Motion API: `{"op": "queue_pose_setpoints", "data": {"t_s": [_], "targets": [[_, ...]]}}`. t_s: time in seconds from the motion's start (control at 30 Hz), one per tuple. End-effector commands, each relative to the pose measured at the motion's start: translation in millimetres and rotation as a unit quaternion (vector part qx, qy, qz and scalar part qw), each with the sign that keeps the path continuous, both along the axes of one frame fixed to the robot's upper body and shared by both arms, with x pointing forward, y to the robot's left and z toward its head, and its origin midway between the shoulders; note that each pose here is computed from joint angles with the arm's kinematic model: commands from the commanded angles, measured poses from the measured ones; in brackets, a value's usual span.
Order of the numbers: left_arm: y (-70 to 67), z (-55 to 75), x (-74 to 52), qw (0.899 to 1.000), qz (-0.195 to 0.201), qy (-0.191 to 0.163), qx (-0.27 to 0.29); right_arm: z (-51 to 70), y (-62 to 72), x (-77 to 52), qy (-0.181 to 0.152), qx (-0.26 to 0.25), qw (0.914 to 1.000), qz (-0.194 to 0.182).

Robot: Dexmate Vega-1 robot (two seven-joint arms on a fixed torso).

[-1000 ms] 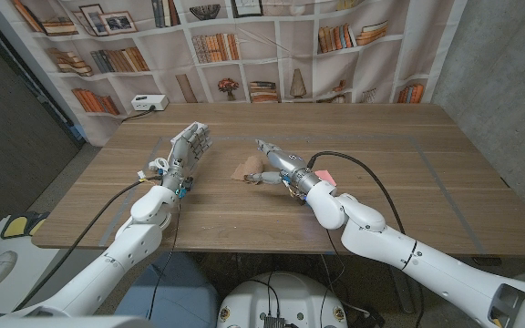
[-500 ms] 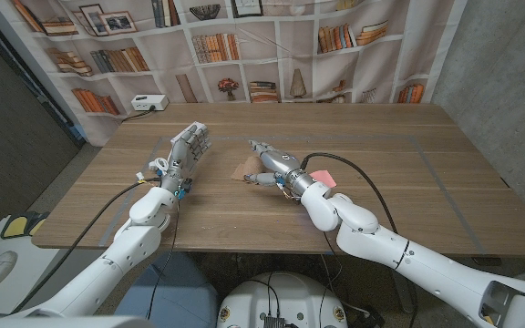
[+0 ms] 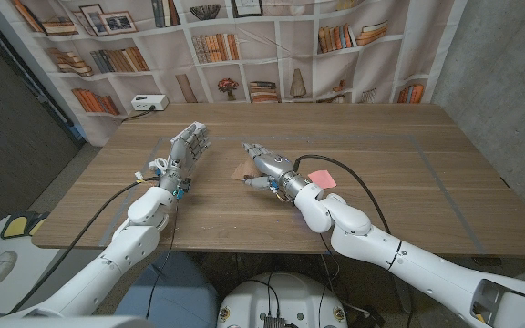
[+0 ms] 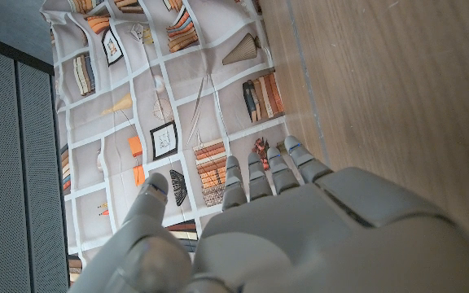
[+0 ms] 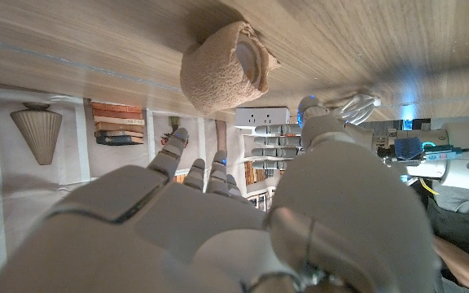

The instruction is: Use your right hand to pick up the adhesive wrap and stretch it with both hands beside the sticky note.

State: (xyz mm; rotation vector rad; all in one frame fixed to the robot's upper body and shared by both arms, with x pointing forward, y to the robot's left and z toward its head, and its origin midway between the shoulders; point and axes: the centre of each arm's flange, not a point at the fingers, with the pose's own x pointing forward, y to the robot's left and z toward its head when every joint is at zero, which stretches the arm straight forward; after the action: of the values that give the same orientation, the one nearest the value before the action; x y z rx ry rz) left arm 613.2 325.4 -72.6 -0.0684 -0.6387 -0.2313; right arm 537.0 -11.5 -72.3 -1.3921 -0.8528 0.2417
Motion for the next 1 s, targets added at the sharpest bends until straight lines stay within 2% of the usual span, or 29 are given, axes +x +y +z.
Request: {"op": "queue_pose_setpoints", "data": {"t_s": [0.03,0.33,0.43,1.0], "targets": [[4.2,-3.1,-2.8,1.000,-0.001,0.004,0.002,-5.6,11.3,2.1,-0.005,-0.019,0.9994,-0.029],[4.8,-2.2,-0.2,1.000,-0.006,0.004,0.002,-9.9,17.1,6.8,-0.007,-0.023,0.9987,-0.046],[4.4,-2.2,1.0,1.000,-0.008,0.005,0.004,-11.3,18.7,5.9,-0.027,-0.032,0.9981,-0.046],[6.2,-3.2,1.9,1.000,-0.008,0.005,0.002,-17.0,20.9,14.2,-0.033,-0.034,0.9965,-0.068]]}}
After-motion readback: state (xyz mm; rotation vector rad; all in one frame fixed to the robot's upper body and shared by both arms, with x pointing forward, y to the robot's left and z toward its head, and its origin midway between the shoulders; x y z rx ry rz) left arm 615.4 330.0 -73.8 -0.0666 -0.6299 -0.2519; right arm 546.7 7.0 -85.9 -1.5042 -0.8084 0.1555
